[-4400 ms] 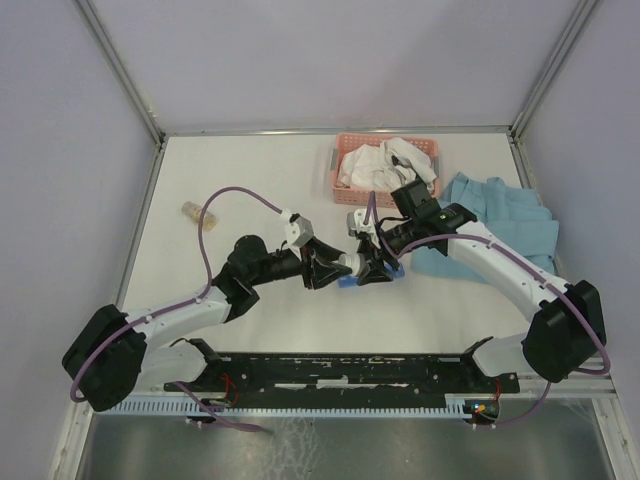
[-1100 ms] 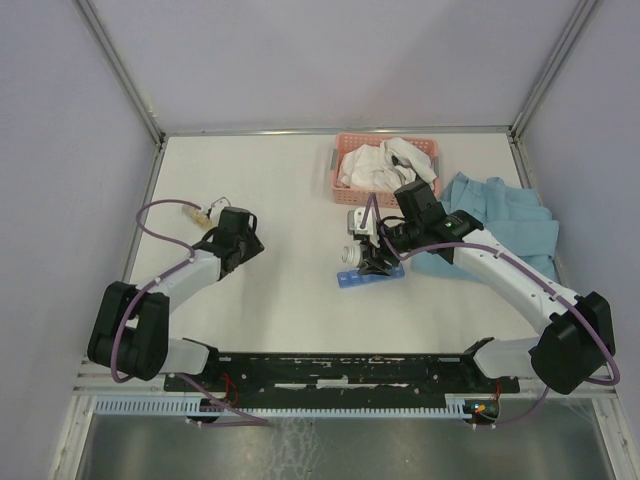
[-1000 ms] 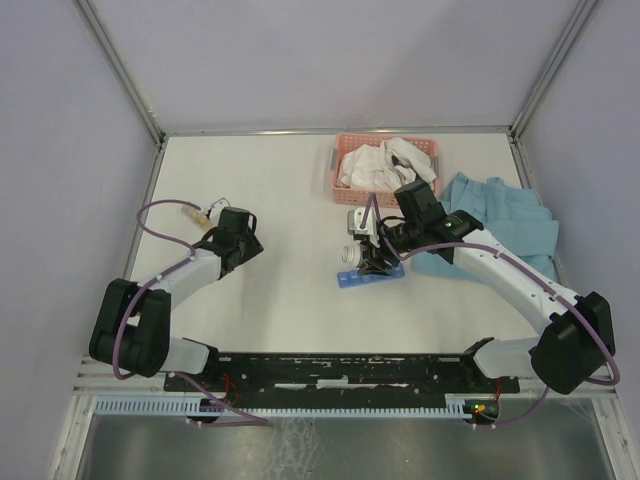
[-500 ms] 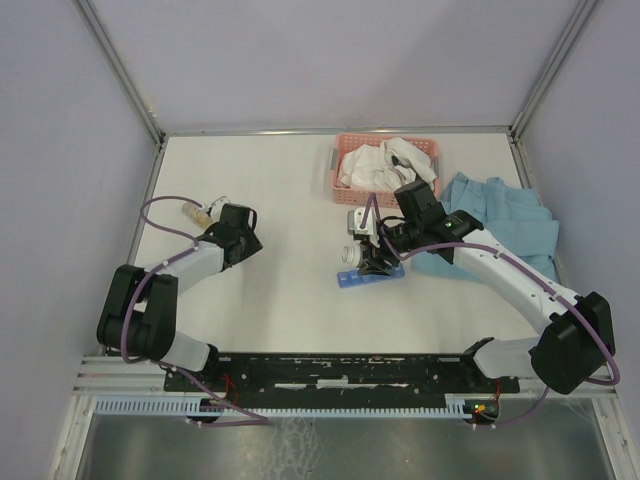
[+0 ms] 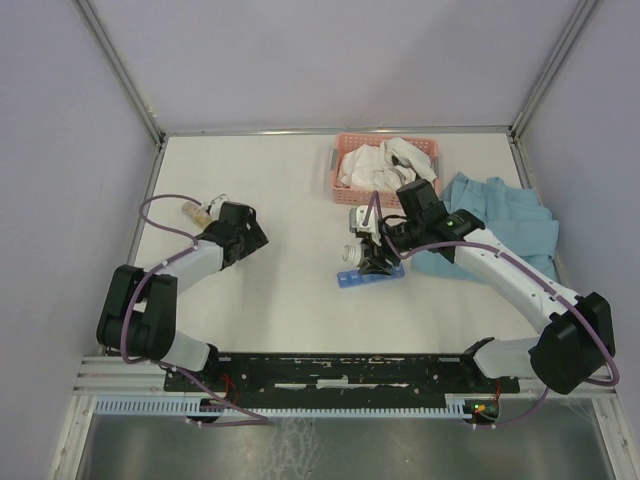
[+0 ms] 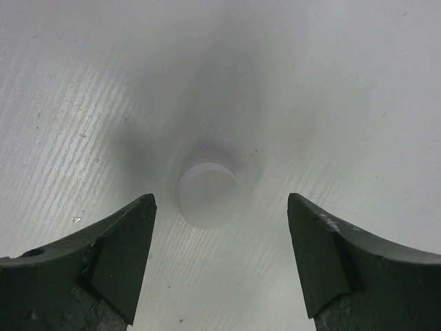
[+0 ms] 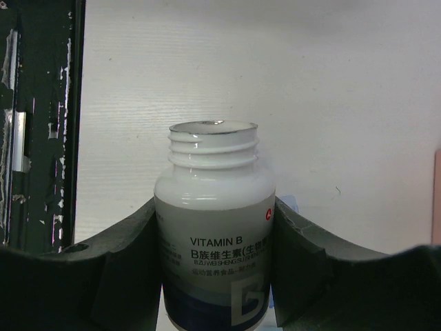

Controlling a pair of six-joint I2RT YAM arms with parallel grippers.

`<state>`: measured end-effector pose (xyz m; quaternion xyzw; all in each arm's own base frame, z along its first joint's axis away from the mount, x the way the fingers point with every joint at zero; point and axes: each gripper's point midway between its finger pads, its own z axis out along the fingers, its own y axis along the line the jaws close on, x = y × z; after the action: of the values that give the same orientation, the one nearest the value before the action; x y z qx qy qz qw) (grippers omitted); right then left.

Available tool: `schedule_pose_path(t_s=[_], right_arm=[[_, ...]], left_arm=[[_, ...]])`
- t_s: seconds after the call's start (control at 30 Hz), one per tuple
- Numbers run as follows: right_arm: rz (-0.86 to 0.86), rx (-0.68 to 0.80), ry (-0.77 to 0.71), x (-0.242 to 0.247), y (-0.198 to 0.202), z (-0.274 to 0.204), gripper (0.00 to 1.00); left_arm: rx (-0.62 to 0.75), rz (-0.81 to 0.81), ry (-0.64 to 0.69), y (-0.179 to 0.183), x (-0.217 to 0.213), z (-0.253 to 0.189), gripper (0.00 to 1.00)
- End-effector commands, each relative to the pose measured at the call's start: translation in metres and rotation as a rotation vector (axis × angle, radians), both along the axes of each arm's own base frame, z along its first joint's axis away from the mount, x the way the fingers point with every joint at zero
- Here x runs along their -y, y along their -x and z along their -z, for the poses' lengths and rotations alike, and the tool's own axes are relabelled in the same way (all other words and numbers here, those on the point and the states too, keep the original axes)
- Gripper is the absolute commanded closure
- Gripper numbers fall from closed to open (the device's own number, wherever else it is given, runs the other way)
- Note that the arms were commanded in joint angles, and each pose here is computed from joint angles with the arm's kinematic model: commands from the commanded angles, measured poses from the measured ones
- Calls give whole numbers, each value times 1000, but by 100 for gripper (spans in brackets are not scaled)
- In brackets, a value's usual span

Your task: Sort the pills into containers

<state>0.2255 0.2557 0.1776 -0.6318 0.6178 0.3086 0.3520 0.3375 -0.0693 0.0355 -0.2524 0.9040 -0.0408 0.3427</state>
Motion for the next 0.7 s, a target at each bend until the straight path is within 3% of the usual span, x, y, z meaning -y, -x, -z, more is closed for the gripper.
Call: schedule_pose_path(t_s=[0.0, 0.1, 0.2, 0.4, 0.53, 0.67], right_arm=[[-9, 2, -63, -5, -1, -17, 99], [0, -25, -81, -5, -1, -18, 99], [23, -58, -114, -4, -5, -23, 99], [123, -81, -293, 3, -24, -65, 99], [237, 2, -498, 9, -38, -138, 99], [379, 102, -860, 48, -56, -267, 99]], left_arm=[[98, 15, 17, -11, 2, -31, 17], [160, 87, 101, -6, 18, -49, 16], [278, 260, 250, 5, 53, -76, 10], [474, 510, 474, 45, 95, -129, 5], [579, 570, 518, 61, 100, -160, 4], [631, 596, 528, 73, 100, -177, 4]])
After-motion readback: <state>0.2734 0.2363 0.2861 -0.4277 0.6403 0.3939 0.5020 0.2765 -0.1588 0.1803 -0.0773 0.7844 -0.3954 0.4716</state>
